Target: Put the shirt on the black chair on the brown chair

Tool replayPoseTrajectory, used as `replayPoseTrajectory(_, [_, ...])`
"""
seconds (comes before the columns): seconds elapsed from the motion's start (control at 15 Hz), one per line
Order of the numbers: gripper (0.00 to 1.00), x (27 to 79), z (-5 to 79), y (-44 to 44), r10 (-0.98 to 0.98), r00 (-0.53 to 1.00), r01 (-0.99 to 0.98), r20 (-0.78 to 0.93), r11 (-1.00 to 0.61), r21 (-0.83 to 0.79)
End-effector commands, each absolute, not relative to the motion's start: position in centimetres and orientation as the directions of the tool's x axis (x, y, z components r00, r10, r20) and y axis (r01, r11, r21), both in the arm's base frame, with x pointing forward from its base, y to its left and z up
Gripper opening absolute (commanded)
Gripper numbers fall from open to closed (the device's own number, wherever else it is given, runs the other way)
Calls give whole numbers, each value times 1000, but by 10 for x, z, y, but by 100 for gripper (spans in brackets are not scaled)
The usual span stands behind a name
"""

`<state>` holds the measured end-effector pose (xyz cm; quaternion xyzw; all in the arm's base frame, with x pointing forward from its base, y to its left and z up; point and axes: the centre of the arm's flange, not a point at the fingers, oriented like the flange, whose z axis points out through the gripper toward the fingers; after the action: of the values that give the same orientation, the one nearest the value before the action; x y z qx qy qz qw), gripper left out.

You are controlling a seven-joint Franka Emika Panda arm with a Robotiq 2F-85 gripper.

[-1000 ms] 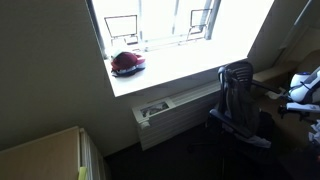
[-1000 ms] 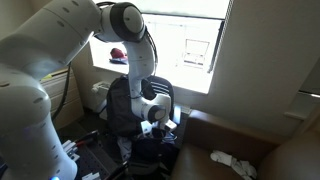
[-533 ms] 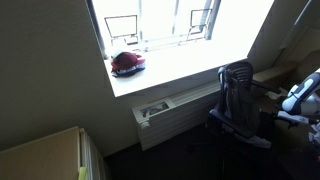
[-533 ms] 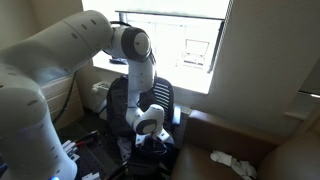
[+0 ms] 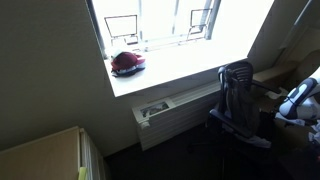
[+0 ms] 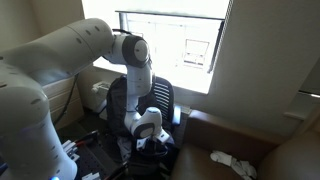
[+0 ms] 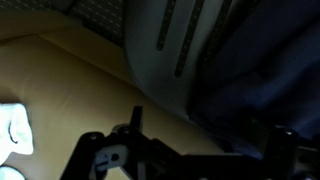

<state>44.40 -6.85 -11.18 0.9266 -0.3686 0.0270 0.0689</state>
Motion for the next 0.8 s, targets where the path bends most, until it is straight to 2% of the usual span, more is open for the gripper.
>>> replayPoseTrajectory(0.0, [100,442,-138,-62,-683,716,-697,143,-711,95])
replayPoseTrajectory(0.47, [100,436,-138,-60,-698,705,-709,127,-696,112])
replayPoseTrajectory(0.53, [75,435,-138,-60,-692,712,-702,122,-702,118])
replayPoseTrajectory(0.6, [74,435,-140,-59,-687,716,-698,121,-706,121])
replayPoseTrajectory(0.73, [60,434,-140,-56,-678,725,-689,123,-714,123])
